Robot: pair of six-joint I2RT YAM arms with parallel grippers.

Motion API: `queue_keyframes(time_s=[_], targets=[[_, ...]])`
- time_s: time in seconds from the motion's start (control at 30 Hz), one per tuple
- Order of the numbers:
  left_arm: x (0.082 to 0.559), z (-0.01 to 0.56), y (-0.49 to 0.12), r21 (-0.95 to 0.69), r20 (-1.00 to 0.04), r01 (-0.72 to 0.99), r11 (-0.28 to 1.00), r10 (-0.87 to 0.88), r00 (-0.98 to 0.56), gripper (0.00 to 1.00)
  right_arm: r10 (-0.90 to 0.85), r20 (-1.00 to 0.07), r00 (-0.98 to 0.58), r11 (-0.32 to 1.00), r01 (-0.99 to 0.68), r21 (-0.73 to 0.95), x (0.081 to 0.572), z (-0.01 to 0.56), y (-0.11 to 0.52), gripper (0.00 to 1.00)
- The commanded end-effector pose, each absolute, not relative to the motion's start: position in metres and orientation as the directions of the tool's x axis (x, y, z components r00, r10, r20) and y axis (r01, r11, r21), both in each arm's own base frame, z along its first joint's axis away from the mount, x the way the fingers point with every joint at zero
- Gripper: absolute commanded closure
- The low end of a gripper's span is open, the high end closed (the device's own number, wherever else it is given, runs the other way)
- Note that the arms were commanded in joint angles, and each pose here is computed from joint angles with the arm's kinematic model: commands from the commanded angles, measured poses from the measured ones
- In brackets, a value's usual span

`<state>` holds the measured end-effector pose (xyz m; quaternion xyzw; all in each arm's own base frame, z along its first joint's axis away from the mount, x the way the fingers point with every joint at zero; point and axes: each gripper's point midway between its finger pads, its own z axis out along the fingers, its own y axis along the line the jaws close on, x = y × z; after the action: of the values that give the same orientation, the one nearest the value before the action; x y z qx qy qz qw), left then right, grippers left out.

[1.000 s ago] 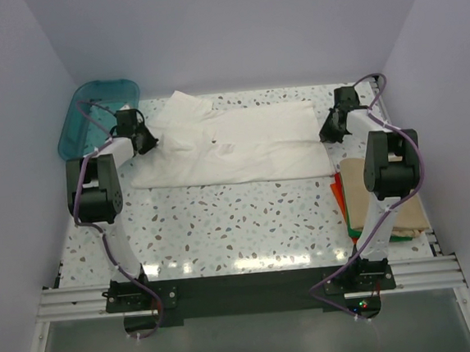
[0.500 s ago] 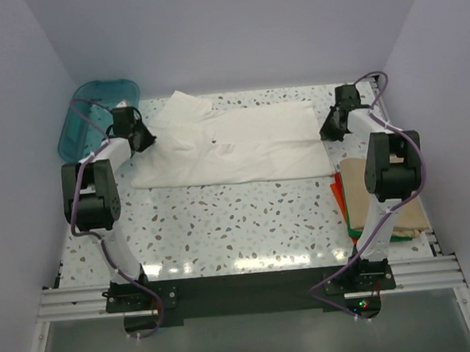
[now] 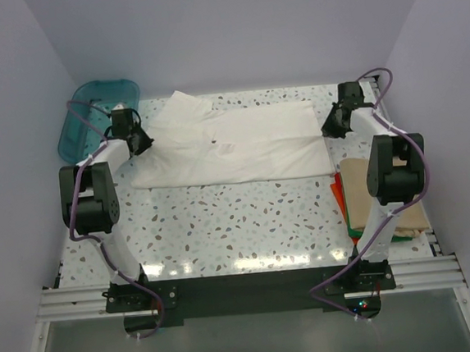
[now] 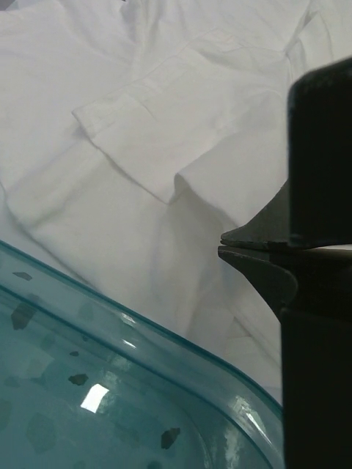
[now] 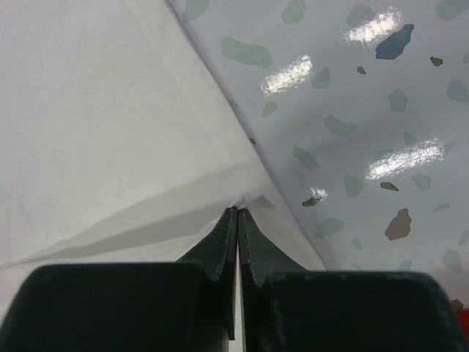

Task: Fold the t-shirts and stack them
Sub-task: Fold the tshirt

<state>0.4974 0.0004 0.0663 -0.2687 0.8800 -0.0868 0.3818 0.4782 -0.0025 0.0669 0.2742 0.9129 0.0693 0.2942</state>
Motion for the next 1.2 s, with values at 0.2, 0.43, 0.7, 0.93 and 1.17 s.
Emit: queue_keyframes(time_s=[0.2, 0.43, 0.7, 0.93, 1.17], targets=[[0.496, 0.079, 0.023, -0.347, -0.651, -0.469, 0.812, -0.569, -0.502, 1.0, 0.56, -0.518, -0.647, 0.827, 0.474, 0.301, 0.488, 0.071, -0.015, 1.0], [0.494, 0.08, 0.031, -0.343, -0.661, -0.484, 0.805, -0.573, -0.484, 1.0, 0.567, -0.513, -0.645, 0.822, 0.483, 0.301, 0.488, 0.068, -0.02, 0.99], [0.504, 0.093, 0.015, -0.402, -0.66, -0.395, 0.826, -0.56, -0.5, 0.81, 0.557, -0.516, -0.651, 0.83, 0.458, 0.318, 0.488, 0.078, -0.015, 0.55], [0.477, 0.143, -0.008, -0.472, -0.687, -0.32, 0.821, -0.57, -0.451, 0.54, 0.553, -0.546, -0.629, 0.832, 0.442, 0.334, 0.461, 0.112, -0.004, 0.38], [0.396, 0.123, 0.005, -0.442, -0.639, -0.534, 0.721, -0.671, -0.377, 0.61, 0.545, -0.532, -0.648, 0.838, 0.416, 0.353, 0.397, 0.104, 0.032, 0.43]])
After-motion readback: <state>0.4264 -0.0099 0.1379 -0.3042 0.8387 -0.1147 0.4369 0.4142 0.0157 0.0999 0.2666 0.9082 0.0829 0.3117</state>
